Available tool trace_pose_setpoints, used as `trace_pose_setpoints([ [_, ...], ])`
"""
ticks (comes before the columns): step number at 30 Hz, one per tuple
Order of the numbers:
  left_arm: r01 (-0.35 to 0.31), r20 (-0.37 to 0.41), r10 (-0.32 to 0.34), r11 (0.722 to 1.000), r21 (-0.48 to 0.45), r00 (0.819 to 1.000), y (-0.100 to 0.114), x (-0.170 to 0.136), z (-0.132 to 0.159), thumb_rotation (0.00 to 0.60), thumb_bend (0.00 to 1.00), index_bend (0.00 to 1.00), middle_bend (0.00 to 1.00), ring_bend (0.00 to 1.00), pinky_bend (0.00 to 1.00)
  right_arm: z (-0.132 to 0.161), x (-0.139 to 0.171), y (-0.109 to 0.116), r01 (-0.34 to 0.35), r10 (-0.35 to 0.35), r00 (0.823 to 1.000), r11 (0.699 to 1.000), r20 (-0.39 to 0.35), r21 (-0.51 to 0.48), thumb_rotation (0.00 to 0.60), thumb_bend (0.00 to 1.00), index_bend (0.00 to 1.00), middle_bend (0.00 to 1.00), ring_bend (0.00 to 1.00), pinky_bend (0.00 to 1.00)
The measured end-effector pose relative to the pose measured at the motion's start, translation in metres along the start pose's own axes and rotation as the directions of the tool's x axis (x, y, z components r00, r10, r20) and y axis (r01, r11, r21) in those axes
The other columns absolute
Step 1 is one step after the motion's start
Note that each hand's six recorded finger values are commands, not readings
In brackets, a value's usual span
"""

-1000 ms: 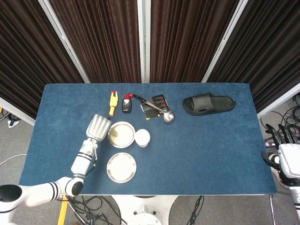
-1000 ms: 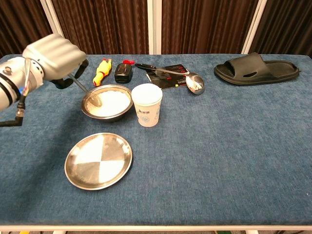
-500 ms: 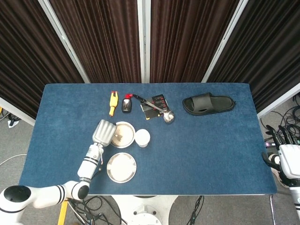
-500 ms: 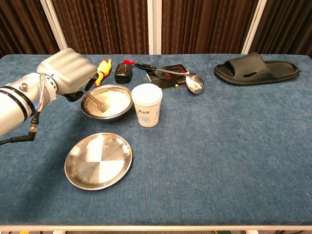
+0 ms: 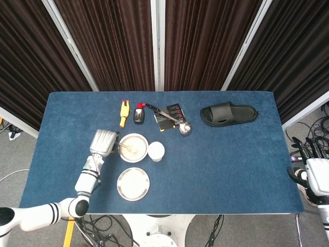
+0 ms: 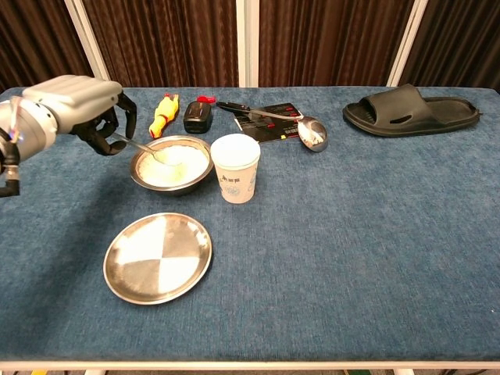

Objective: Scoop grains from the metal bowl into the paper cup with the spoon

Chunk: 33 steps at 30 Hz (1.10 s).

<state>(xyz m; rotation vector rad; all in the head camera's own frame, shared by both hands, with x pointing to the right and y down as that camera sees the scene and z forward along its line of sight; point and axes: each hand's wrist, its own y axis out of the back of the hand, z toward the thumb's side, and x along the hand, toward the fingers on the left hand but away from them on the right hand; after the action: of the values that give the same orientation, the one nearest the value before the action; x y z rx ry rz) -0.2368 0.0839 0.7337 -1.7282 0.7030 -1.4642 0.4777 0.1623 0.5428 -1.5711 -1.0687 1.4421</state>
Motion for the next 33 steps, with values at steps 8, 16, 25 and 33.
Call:
trace_pose_setpoints([
  [8, 0.018, 0.011, -0.016, 0.981, -0.195, 1.000, 0.011, 0.000, -0.015, 0.600, 0.50, 0.64, 0.94, 0.90, 1.00, 0.000, -0.001, 0.001, 0.001, -0.001, 1.000, 1.000, 0.001, 0.002, 0.600, 0.26, 0.03, 0.24, 0.00, 0.10],
  [16, 0.016, 0.042, -0.007, 0.973, -0.230, 0.999, 0.033, 0.004, -0.010, 0.600, 0.50, 0.64, 0.94, 0.90, 1.00, 0.001, -0.001, 0.003, 0.007, -0.007, 1.000, 1.000, 0.000, 0.008, 0.600, 0.26, 0.03, 0.24, 0.00, 0.10],
  [25, -0.005, 0.130, 0.019, 0.995, -0.103, 0.991, 0.049, 0.006, 0.032, 0.600, 0.50, 0.64, 0.94, 0.90, 1.00, 0.000, -0.007, 0.016, 0.034, -0.034, 0.999, 0.999, -0.004, 0.034, 0.600, 0.26, 0.03, 0.24, 0.00, 0.10],
  [33, -0.042, 0.183, 0.038, 0.999, 0.017, 0.982, 0.049, 0.009, 0.072, 0.600, 0.49, 0.64, 0.94, 0.90, 1.00, -0.003, -0.007, 0.018, 0.034, -0.034, 0.999, 0.999, 0.001, 0.034, 0.600, 0.26, 0.03, 0.24, 0.00, 0.10],
])
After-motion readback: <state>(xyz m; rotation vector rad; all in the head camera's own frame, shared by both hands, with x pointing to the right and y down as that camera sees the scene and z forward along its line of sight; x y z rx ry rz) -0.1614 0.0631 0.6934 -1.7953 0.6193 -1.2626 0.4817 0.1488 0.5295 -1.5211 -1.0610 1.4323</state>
